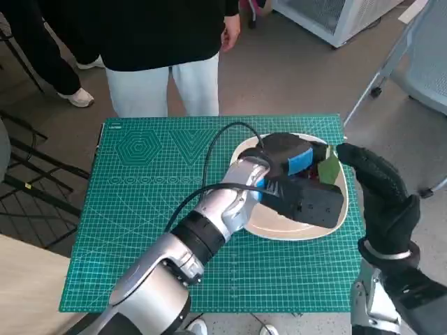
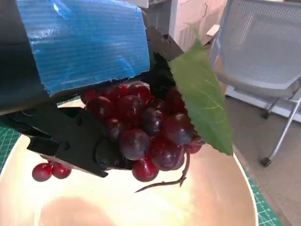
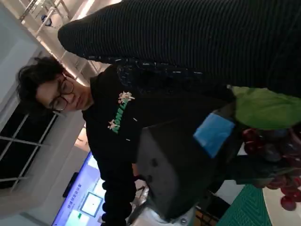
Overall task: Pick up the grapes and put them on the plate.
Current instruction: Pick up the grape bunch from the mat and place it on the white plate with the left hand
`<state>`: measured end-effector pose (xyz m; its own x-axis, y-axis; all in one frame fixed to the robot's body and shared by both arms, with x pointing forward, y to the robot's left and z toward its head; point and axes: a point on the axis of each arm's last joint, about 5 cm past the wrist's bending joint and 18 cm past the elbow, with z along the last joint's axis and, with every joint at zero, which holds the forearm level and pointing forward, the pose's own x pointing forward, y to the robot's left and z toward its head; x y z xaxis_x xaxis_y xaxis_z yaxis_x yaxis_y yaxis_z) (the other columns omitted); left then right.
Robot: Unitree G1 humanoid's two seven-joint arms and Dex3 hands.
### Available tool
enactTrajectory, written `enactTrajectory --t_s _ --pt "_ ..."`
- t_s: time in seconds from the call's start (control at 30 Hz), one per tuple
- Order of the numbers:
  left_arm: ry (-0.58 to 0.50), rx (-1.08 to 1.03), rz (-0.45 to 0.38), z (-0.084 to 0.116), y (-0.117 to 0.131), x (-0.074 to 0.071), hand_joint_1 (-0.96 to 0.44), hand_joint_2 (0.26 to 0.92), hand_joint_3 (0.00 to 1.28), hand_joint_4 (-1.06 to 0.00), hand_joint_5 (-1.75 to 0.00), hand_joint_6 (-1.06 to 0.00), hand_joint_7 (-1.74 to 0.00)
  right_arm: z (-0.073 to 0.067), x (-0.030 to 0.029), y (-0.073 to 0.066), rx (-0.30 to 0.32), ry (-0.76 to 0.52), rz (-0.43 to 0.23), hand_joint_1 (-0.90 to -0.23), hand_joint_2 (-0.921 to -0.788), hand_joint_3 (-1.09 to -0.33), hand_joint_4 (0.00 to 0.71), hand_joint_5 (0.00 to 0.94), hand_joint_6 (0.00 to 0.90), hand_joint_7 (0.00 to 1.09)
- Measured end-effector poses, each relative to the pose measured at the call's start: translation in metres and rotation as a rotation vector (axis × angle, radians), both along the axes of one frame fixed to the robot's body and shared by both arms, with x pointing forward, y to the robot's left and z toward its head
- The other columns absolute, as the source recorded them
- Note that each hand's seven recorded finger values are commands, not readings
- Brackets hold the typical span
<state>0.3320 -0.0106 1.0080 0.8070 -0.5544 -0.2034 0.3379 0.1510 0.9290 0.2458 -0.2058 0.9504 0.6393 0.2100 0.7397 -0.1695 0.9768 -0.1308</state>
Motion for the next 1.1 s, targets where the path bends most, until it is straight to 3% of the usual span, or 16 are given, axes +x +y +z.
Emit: enactTrajectory --t_s 0.3,0.43,0.5,0.53,0.57,0.63,0.7,0.77,0.9,1.1 --pt "0.005 0.006 0.014 -0.0043 0.0014 0.0008 0.01 0.912 0.33 -0.29 -1.74 -0.51 -1.14 0.0006 -0.0001 -0.0005 -0.011 0.003 -0.006 -0.588 -0.921 -0.726 0.17 0.001 -0.001 0.41" --pt "0.002 0.002 0.011 -0.0041 0.0023 0.0012 0.04 0.913 0.35 -0.31 -1.63 -0.4 -1.27 0.0005 0.0 0.0 -0.018 0.005 -0.007 -0.587 -0.921 -0.724 0.171 0.001 -0.001 0.41" --pt "0.004 -0.001 0.009 -0.0039 0.0028 0.0014 0.14 0.896 0.4 -0.33 -1.61 -0.36 -1.02 0.0002 0.0001 0.0001 -0.02 0.007 -0.009 -0.587 -0.921 -0.723 0.171 0.001 -0.001 0.41" --pt "0.007 -0.005 0.007 -0.0038 0.0031 0.0016 0.21 0.891 0.4 -0.35 -1.59 -0.35 -0.79 0.0001 0.0001 0.0001 -0.021 0.009 -0.009 -0.586 -0.921 -0.722 0.172 0.001 -0.001 0.41" --pt "0.013 -0.01 0.006 -0.0036 0.0034 0.0017 0.24 0.884 0.38 -0.35 -1.52 -0.34 -0.62 -0.0001 0.0001 0.0002 -0.021 0.01 -0.01 -0.585 -0.921 -0.721 0.171 0.001 -0.001 0.41" --pt "0.034 -0.023 0.002 -0.0031 0.004 0.0021 0.18 0.854 0.27 -0.3 -1.08 -0.29 -0.34 -0.0007 0.0003 0.0002 -0.022 0.013 -0.01 -0.582 -0.921 -0.719 0.172 0.001 -0.001 0.41" --pt "0.061 -0.033 -0.002 -0.0026 0.0046 0.0025 0.02 0.806 0.18 -0.17 -0.53 -0.24 -0.16 -0.0014 0.0004 0.0003 -0.023 0.018 -0.01 -0.58 -0.921 -0.718 0.172 0.002 -0.001 0.41" --pt "0.087 -0.034 -0.003 -0.0022 0.0052 0.0029 -0.16 0.785 0.12 -0.08 -0.24 -0.2 -0.08 -0.0022 0.0006 0.0003 -0.022 0.022 -0.01 -0.579 -0.921 -0.715 0.173 0.002 0.0 0.41" --pt "0.127 -0.025 0.003 -0.0019 0.006 0.0034 -0.4 0.811 0.06 -0.02 -0.06 -0.14 -0.02 -0.0035 0.0008 0.0002 -0.021 0.029 -0.01 -0.579 -0.921 -0.711 0.176 0.003 0.002 0.41" --pt "0.128 -0.012 0.001 0.0002 0.007 0.0038 -0.53 0.865 0.04 0.0 -0.01 -0.11 0.0 -0.004 0.0009 0.0004 -0.021 0.031 -0.009 -0.581 -0.921 -0.708 0.178 0.004 0.003 0.41"
